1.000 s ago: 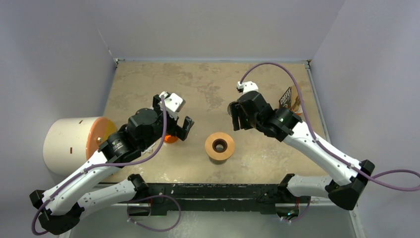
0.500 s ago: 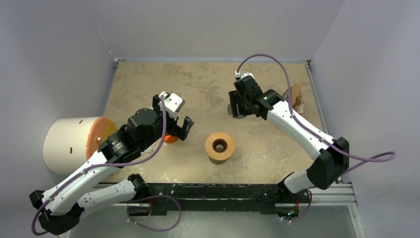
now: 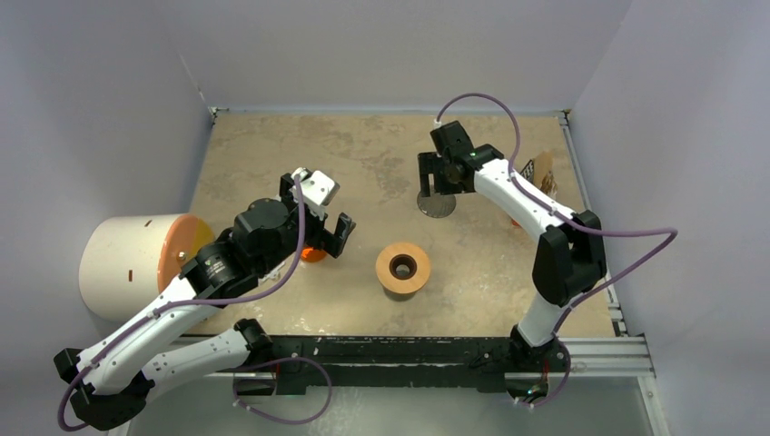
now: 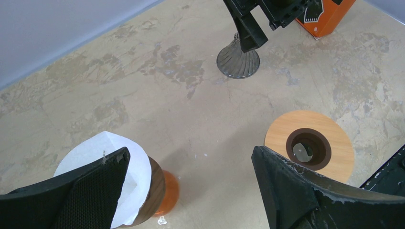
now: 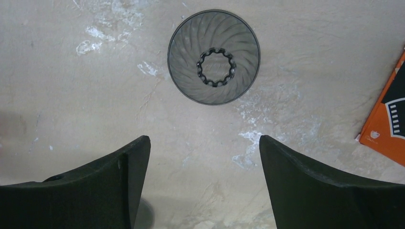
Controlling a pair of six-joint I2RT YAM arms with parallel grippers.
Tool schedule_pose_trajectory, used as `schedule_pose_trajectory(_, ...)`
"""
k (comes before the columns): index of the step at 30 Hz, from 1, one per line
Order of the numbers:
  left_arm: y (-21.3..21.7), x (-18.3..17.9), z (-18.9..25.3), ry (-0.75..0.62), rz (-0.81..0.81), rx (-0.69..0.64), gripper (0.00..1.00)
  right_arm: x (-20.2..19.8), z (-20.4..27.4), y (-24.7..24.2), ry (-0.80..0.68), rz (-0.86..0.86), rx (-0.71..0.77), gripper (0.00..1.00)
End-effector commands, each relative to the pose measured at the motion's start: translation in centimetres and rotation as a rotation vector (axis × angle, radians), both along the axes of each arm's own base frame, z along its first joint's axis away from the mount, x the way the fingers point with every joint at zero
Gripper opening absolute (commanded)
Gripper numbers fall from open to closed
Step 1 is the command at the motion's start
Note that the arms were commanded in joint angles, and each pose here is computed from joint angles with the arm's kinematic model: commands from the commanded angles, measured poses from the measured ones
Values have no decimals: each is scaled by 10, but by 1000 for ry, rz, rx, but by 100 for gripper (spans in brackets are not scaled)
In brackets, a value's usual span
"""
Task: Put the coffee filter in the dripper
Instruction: Pick up the coffee dripper from the center of the board.
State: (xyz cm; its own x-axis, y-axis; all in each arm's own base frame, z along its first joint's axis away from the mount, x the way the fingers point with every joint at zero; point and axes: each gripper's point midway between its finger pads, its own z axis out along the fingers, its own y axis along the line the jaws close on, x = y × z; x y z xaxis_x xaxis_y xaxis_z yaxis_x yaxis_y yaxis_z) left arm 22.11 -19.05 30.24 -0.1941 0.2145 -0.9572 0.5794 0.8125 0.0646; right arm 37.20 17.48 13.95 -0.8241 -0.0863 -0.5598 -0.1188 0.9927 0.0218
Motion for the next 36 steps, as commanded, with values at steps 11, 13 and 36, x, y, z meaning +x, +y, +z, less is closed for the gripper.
schedule_pose_trajectory(11, 0, 1, 5, -7, 4, -22, 100, 48, 6, 3, -44, -50, 70, 77)
schedule_pose_trajectory(13, 0, 1, 5, -7, 4, -22, 100, 52, 3, 3, -42, -54, 68, 76)
schedule_pose_trajectory(36, -3, 2, 4, -3, -2, -21, 100, 65, -26, -3, 0, -88, 25, 58)
